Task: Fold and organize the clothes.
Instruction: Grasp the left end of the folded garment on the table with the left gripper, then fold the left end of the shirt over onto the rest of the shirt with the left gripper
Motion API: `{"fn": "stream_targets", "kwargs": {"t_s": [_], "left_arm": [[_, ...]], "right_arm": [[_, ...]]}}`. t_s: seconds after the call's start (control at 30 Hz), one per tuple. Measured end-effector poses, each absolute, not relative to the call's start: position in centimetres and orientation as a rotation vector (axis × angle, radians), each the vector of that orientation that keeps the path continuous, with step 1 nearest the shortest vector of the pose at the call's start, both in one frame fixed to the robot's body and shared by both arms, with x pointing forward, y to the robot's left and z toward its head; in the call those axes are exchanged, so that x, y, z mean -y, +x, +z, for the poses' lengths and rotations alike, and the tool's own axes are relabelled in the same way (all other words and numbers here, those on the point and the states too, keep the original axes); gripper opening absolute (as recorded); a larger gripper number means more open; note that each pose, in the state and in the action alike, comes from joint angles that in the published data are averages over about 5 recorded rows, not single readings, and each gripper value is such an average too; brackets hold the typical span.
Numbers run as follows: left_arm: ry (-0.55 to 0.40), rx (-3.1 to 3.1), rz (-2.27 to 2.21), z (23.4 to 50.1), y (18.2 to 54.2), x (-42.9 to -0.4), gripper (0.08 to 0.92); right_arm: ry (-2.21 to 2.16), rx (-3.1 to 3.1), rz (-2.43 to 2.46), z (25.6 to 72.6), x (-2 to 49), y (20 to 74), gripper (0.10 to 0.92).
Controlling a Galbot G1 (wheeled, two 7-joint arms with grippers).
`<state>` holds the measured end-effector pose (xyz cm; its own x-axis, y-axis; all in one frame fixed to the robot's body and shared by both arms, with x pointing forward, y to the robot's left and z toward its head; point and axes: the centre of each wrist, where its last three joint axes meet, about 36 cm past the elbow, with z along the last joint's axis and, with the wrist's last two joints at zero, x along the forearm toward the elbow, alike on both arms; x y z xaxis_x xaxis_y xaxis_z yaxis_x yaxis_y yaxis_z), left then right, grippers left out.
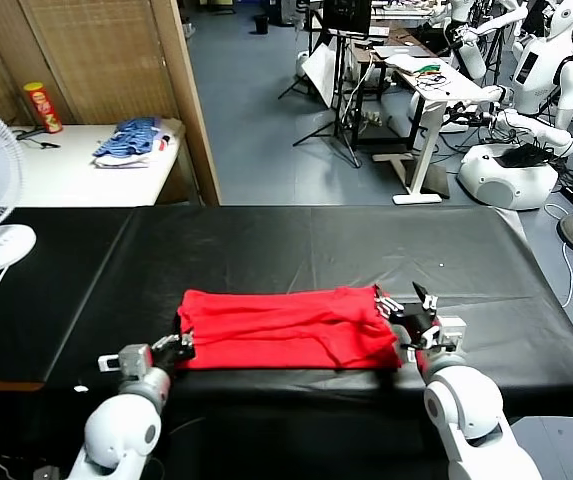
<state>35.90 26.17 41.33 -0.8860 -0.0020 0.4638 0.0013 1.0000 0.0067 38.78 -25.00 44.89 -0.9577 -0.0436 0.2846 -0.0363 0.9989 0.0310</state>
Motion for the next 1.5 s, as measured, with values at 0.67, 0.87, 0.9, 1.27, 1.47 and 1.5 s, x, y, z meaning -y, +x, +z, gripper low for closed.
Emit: {"fn": "stream_targets", "kwargs": {"t_s": [0.67, 0.87, 0.9, 1.27, 1.47, 1.5], "left_arm": [[0.084, 2.679, -0.685, 45.3, 34.5, -29.7, 0.17], [-0.199, 2.683, -0.209, 45.5, 34.1, -23.1, 0.17], [-0.238, 2.679, -0.144, 45.6, 34.2, -22.0, 0.17], [-0.432, 2.676, 0.198, 46.2, 35.4, -15.3, 0.17], [-0.433, 2.665, 0.237, 45.7, 35.7, -14.3, 0.17], [-0.432, 2.663, 0.242, 45.7, 35.7, -14.2, 0.17]], "right_arm": [[-0.007, 2.842, -0.042, 45.5, 25.6, 36.2, 0.798], [-0.047, 2.837, -0.032, 45.8, 26.3, 35.3, 0.798], [-0.054, 2.836, -0.032, 45.8, 26.4, 35.2, 0.798], [-0.073, 2.826, -0.041, 45.5, 26.2, 34.8, 0.798], [-0.051, 2.824, -0.042, 45.4, 25.8, 35.2, 0.798], [-0.045, 2.824, -0.041, 45.4, 25.8, 35.3, 0.798]]}}
